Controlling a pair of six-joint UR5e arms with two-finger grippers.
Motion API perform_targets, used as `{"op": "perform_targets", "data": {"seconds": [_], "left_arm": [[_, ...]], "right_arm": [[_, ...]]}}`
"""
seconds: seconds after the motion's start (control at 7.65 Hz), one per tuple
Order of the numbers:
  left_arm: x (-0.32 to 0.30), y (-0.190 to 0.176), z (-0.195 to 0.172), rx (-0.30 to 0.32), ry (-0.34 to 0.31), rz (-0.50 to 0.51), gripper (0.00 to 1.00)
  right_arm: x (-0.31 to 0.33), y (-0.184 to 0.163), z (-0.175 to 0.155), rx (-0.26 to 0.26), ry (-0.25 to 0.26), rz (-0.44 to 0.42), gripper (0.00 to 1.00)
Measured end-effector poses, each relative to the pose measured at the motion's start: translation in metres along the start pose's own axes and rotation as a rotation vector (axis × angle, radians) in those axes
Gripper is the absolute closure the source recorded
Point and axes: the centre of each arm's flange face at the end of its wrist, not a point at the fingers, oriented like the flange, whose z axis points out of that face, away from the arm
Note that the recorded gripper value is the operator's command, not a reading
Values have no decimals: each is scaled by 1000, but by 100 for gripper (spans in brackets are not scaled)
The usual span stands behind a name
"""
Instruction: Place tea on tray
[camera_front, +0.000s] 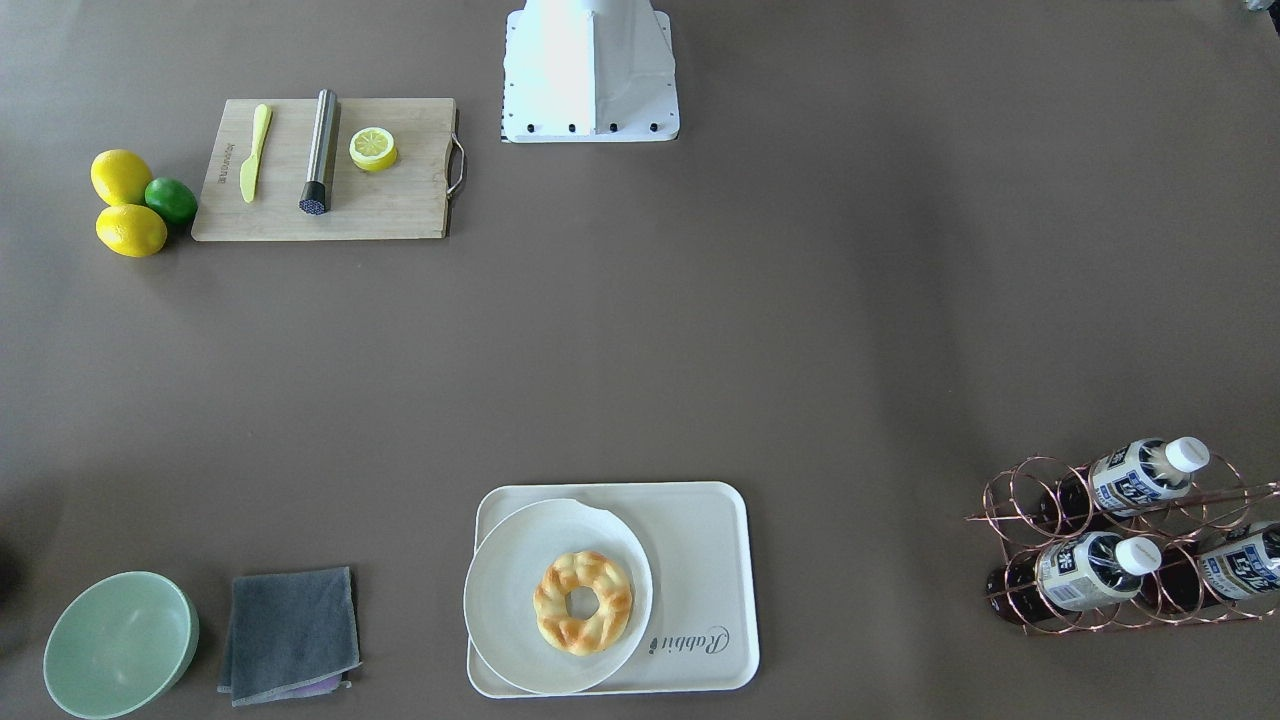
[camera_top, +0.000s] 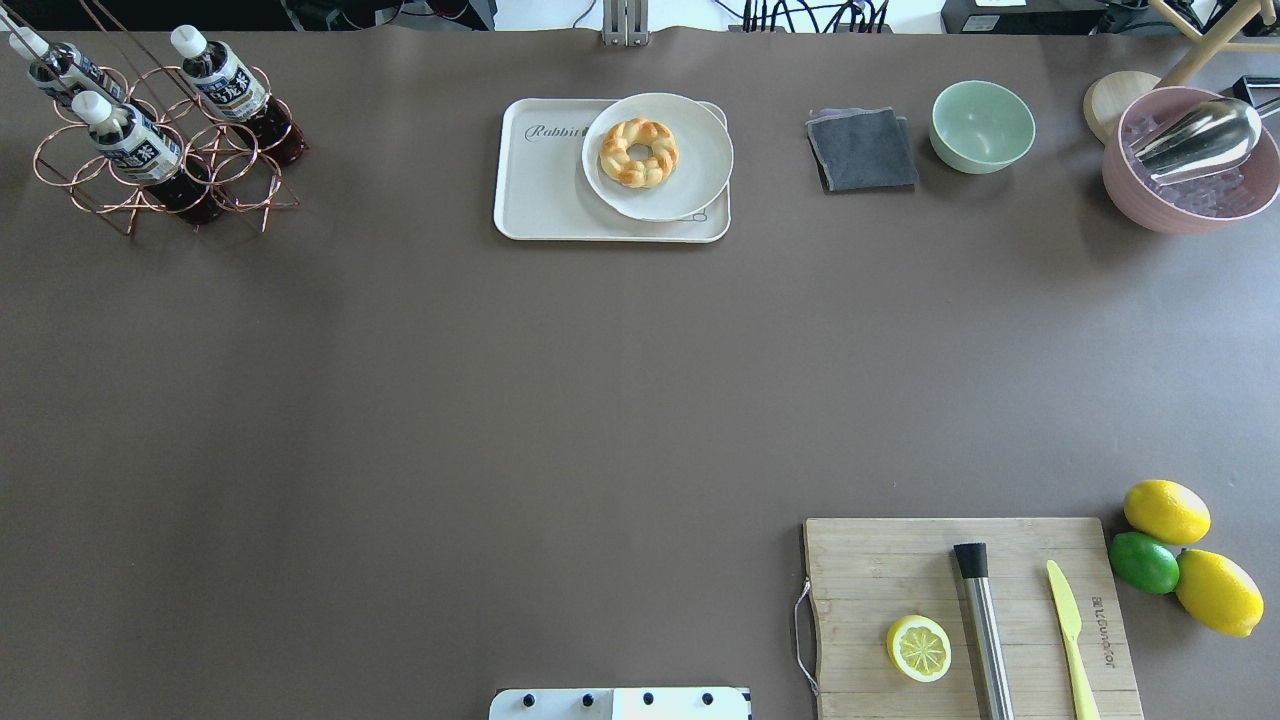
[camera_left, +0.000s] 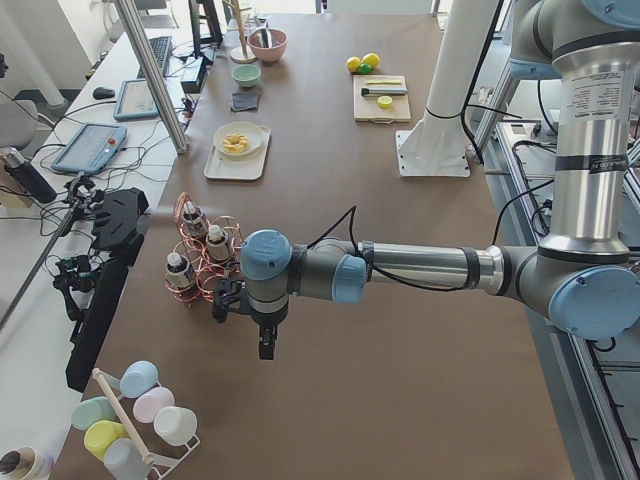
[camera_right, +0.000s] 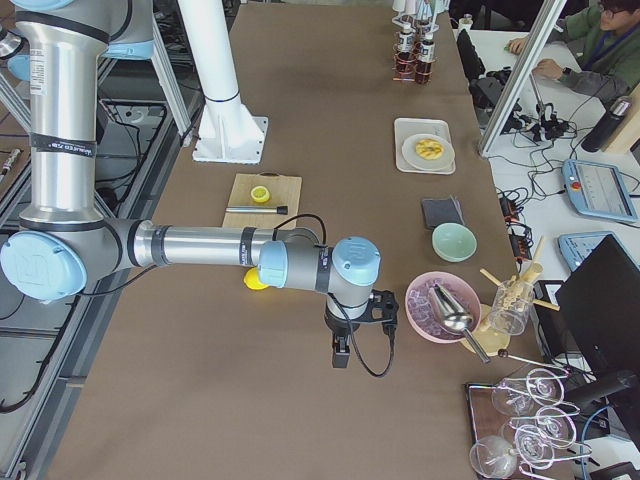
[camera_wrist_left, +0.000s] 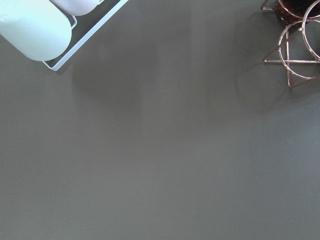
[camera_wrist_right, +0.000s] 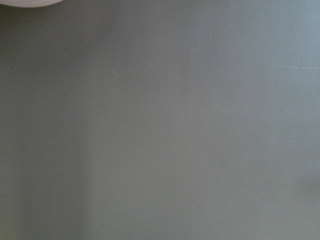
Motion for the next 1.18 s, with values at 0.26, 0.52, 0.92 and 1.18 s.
{"op": "perform_targets", "data": {"seconds": [0.26,0.52,0.92,1.18], "left_arm": [[-1,-2,-3,12,-38,5,2],[3,-4,-5,17,-48,18,2],[6,-3,-3,11,-43,22,2],[4,0,0,4,-39,18,2]], "right_arm": [[0,0,0,0,0,0,0],[0,0,0,0,0,0,0],[0,0,0,-1,-1,0,0],[0,0,0,0,-1,-1,0]]}}
